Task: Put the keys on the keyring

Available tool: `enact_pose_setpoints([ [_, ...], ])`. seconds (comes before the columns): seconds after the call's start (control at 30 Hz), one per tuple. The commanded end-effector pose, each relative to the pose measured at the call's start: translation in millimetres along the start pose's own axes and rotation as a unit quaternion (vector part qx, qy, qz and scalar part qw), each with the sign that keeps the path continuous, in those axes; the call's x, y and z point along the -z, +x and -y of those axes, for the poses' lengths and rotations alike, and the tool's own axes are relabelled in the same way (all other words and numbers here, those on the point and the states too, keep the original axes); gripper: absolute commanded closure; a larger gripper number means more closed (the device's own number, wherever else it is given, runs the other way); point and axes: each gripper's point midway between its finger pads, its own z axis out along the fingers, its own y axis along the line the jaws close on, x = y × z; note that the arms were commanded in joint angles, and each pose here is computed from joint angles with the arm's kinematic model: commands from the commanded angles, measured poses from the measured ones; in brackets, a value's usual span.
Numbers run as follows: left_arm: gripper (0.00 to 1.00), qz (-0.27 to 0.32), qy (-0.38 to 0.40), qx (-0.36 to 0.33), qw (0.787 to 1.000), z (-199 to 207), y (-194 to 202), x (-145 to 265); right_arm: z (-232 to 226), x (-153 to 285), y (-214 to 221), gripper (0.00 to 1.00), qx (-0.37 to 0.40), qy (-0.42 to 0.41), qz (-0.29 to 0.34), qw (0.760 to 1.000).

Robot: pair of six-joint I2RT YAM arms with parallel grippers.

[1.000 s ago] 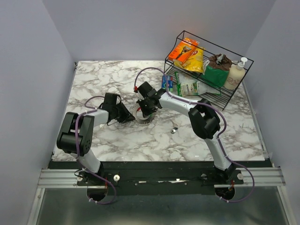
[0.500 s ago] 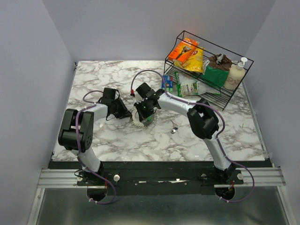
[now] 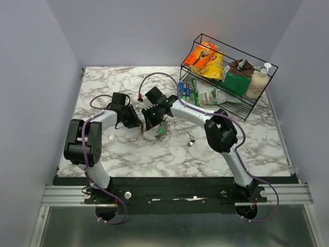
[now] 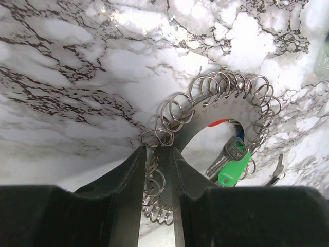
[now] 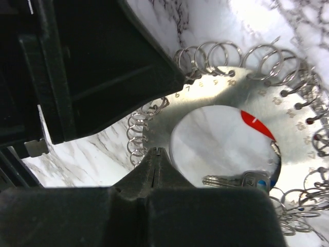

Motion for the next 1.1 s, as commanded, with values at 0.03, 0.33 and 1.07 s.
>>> enact_pose_setpoints([
  [0.03,0.59,0.04,-0.02,-0.039,0.998,7.3,-25.7,24.8,4.2,20.4,-25.2,0.99,0.009,0.037,0.041,0.998],
  [0.33,0.48,0.059,-0.009,-0.048,0.997,13.0,-17.2,56.1,55.9,70.0,-35.4,0.99,-0.031,0.096,0.091,0.991],
  [1.07,0.34,0.026,0.001,-0.036,0.999,8.0,14.0,52.7,111.0,80.2,1.7,0.73,-0.068,0.119,0.066,0.988],
])
